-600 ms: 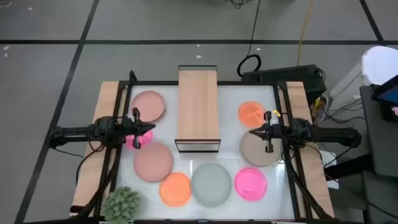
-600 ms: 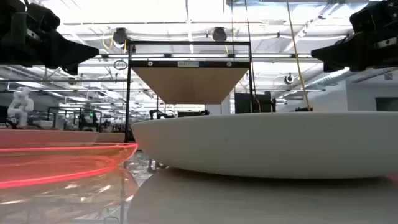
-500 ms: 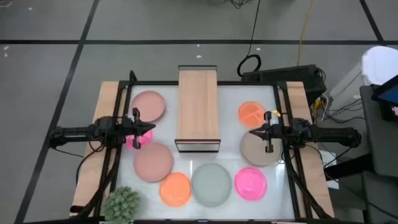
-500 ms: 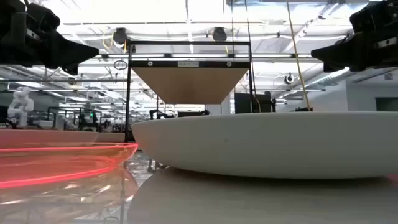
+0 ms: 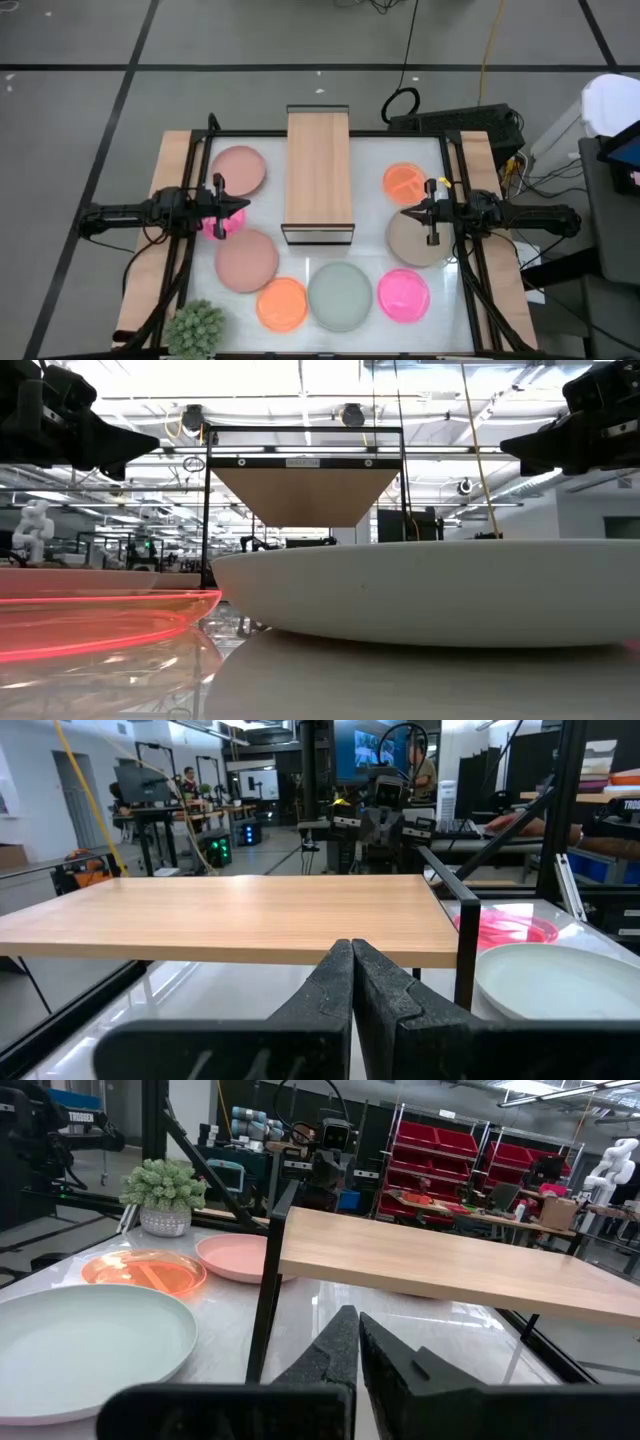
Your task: Place and stack plates onto a shelf
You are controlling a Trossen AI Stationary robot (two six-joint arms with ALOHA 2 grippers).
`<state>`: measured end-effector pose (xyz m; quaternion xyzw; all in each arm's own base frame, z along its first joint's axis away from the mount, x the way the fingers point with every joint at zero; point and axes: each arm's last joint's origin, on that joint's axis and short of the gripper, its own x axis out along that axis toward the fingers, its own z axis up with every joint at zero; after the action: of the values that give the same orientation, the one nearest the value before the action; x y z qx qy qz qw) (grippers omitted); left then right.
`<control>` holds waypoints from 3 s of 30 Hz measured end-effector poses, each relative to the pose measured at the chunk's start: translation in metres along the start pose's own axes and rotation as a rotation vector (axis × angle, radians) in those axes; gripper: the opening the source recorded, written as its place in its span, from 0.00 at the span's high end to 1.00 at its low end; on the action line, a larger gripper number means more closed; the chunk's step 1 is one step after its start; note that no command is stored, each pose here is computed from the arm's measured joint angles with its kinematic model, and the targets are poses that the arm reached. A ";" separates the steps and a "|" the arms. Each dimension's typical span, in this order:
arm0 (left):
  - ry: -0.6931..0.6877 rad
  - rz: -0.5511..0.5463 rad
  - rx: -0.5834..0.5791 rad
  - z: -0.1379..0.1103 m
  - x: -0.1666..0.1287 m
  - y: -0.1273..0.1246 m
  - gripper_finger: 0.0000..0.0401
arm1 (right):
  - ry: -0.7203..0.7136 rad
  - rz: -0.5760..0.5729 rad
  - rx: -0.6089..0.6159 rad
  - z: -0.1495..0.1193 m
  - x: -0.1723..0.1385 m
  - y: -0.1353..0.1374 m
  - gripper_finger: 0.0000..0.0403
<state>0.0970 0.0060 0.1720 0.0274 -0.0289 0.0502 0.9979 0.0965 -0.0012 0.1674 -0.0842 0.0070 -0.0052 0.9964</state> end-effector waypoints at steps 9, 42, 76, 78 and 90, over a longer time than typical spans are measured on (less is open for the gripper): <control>0.001 0.000 0.000 0.000 0.000 0.000 0.99 | 0.000 0.000 0.000 0.000 0.000 0.000 1.00; 0.000 0.000 0.000 0.000 0.000 0.000 0.99 | 0.000 0.000 0.000 0.000 0.000 0.000 1.00; 0.000 0.000 0.000 0.000 0.000 0.000 0.99 | 0.000 0.000 0.000 0.000 0.000 0.000 1.00; 0.000 0.000 0.000 0.000 0.000 0.000 0.99 | 0.000 0.000 0.000 0.000 0.000 0.000 1.00; 0.000 0.000 0.000 0.000 0.000 0.000 0.99 | -0.008 -0.001 0.124 0.001 0.000 0.000 1.00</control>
<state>0.0970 0.0060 0.1720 0.0274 -0.0289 0.0503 0.9979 0.0965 -0.0012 0.1682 -0.0225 0.0024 -0.0059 0.9997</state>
